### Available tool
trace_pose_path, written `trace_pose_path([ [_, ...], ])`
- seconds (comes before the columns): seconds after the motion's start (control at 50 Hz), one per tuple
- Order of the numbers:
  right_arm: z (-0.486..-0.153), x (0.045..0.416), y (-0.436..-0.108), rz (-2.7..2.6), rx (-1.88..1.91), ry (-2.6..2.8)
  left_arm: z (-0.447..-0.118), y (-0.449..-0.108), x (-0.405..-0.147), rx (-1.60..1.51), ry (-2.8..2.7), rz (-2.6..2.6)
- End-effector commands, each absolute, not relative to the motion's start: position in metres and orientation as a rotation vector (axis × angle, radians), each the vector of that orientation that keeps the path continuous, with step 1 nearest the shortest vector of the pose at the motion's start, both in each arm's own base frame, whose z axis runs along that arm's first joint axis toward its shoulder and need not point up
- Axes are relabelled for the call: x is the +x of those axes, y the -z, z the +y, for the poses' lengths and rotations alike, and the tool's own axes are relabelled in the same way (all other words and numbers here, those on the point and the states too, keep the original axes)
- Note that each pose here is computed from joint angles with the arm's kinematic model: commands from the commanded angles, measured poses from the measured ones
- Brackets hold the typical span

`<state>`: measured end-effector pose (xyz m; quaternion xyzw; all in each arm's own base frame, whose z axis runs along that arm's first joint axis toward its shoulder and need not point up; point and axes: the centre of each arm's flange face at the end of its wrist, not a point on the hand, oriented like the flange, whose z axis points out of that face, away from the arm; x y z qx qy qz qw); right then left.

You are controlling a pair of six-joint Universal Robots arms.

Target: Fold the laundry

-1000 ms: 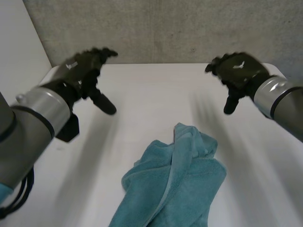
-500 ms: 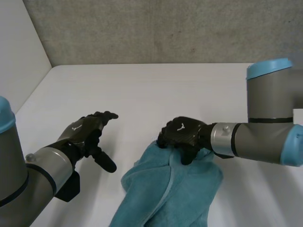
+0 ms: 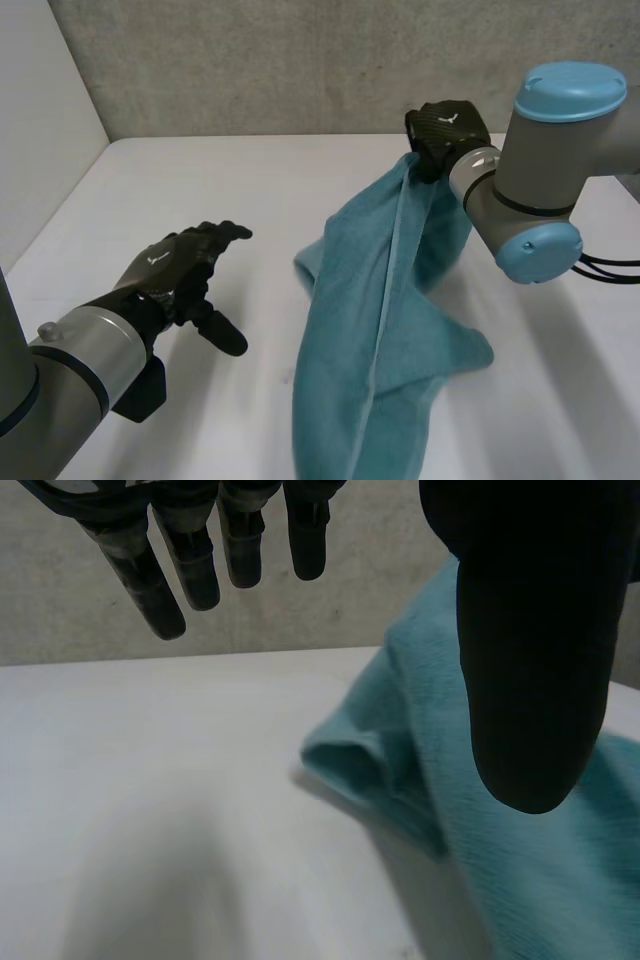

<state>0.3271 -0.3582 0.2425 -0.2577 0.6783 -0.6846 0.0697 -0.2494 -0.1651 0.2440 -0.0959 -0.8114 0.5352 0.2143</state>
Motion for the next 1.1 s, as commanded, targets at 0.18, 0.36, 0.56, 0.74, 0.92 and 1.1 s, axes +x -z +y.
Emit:
trace_pose_path([
  [0.18,-0.366,0.328,-0.205,2.181,-0.771,2.041,-0.135,-0.215,-0.302,-0.408,-1.278,-2.241],
  [0.36,-0.369,0.319,-0.197,2.225,-0.760,2.023,-0.126,-0.169,-0.313,-0.431,-1.263,-2.398],
  [0.56,-0.371,0.315,-0.195,2.231,-0.713,2.061,-0.120,-0.156,-0.328,-0.478,-1.273,-2.378],
  [0.74,-0.387,0.299,-0.195,2.249,-0.644,2.165,-0.120,-0.153,-0.329,-0.446,-1.351,-2.380],
  [0.92,-0.403,0.284,-0.196,2.243,-0.581,2.231,-0.125,-0.151,-0.326,-0.398,-1.425,-2.393],
  [1.1,-0.411,0.274,-0.192,2.274,-0.570,2.261,-0.125,-0.147,-0.326,-0.408,-1.417,-2.407],
])
